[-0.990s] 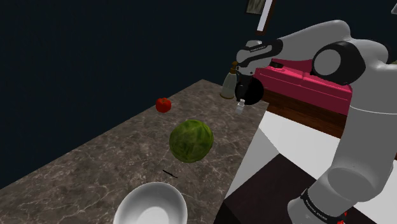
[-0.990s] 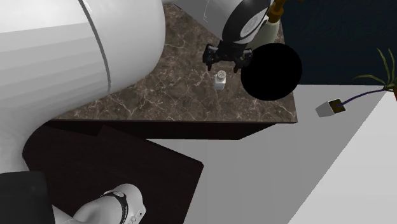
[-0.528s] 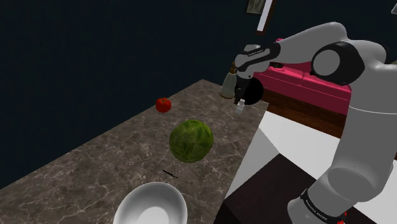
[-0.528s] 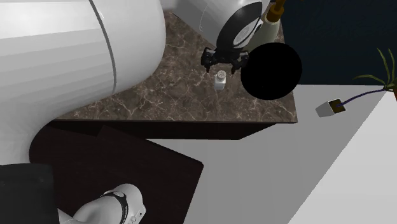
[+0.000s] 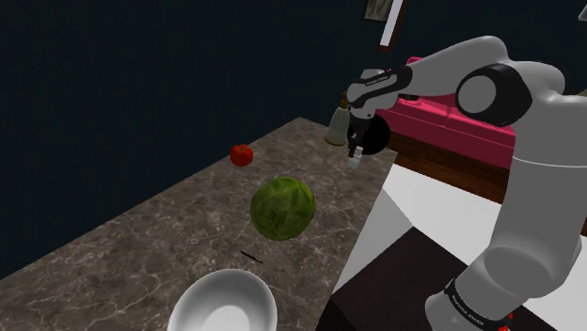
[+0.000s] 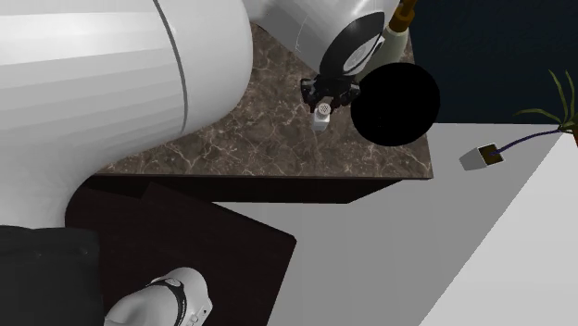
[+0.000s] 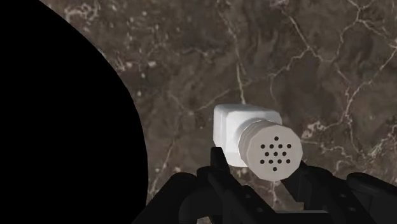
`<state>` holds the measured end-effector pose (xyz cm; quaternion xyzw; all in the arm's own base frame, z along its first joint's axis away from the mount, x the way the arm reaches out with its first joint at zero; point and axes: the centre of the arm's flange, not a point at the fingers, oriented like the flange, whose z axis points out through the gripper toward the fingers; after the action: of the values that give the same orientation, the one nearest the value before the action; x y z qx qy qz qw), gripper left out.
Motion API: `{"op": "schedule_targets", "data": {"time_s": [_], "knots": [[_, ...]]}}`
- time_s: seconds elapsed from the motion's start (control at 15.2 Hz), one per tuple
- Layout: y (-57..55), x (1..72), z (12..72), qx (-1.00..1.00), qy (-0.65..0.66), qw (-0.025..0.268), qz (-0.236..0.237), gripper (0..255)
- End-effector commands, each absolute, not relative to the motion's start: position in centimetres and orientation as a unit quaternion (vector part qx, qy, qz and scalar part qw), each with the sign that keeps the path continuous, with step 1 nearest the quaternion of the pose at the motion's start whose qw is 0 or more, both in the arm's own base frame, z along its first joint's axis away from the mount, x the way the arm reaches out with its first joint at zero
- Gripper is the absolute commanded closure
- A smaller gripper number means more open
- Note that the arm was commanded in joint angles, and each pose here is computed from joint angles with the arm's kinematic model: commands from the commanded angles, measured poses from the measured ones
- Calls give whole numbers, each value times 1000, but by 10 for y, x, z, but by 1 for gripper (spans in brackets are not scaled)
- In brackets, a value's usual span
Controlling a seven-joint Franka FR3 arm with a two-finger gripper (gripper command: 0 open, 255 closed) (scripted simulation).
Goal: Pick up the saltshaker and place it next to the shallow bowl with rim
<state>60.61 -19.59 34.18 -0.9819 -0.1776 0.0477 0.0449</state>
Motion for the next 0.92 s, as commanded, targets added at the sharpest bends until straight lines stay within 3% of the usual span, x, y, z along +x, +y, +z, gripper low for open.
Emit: {"op": "schedule_targets", "data": {"time_s": [0.0, 0.86], "knots": [[-200, 603, 336, -982, -175, 46, 53, 255], [-195, 603, 369, -982, -175, 46, 53, 255]]}}
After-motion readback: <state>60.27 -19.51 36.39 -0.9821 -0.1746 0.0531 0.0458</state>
